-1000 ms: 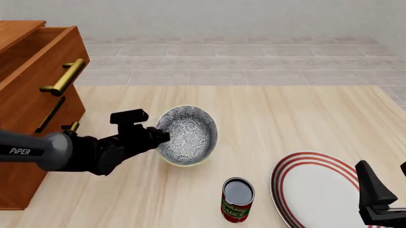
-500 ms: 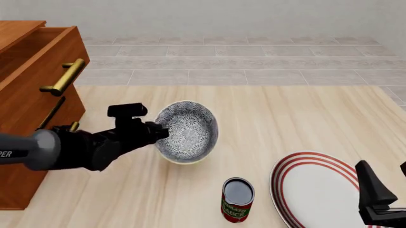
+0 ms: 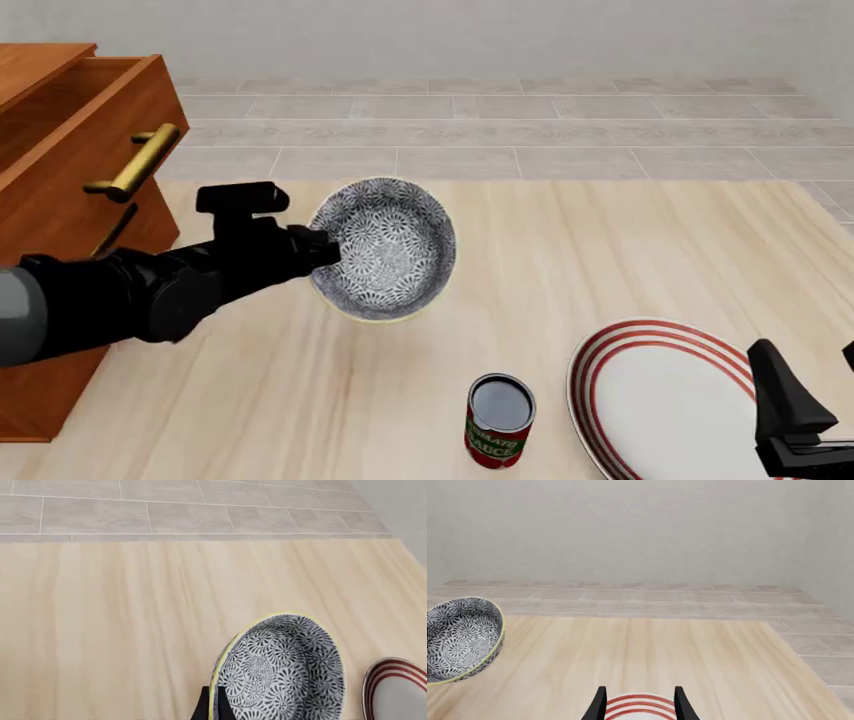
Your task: Put the bowl on top of the cabinet.
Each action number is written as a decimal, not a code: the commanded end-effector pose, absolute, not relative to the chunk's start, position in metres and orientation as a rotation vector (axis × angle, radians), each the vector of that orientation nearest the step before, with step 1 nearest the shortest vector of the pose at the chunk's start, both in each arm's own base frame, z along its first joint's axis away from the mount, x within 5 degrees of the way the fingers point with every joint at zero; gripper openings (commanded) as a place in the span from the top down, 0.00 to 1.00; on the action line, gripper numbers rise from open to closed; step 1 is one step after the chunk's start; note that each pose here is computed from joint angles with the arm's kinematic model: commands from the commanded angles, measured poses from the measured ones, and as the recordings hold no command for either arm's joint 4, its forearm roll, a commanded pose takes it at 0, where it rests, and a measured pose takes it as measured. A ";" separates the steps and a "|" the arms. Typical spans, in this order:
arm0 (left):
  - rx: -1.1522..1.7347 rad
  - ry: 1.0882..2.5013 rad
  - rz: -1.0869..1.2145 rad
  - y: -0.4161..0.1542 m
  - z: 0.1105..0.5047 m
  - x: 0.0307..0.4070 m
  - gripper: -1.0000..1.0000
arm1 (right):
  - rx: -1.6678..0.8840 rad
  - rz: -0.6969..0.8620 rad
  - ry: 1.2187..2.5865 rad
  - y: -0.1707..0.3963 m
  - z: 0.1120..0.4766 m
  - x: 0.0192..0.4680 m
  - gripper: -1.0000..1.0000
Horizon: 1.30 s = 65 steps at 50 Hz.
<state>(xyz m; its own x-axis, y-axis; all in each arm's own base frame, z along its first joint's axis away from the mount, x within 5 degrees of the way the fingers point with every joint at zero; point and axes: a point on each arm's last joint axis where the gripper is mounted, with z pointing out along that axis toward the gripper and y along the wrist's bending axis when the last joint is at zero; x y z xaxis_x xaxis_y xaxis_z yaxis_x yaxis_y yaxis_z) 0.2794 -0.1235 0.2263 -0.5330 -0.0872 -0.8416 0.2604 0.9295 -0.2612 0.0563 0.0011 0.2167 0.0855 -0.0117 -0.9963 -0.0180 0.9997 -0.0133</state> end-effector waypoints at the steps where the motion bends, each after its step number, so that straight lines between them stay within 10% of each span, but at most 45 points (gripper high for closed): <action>1: 0.100 2.041 -0.453 -0.116 0.254 0.270 1.00 | -0.027 0.001 1.481 0.001 0.218 0.056 0.00; 65: 0.004 1.866 -0.411 -0.074 0.373 0.242 1.00 | -0.030 0.014 1.482 0.002 0.217 0.056 0.00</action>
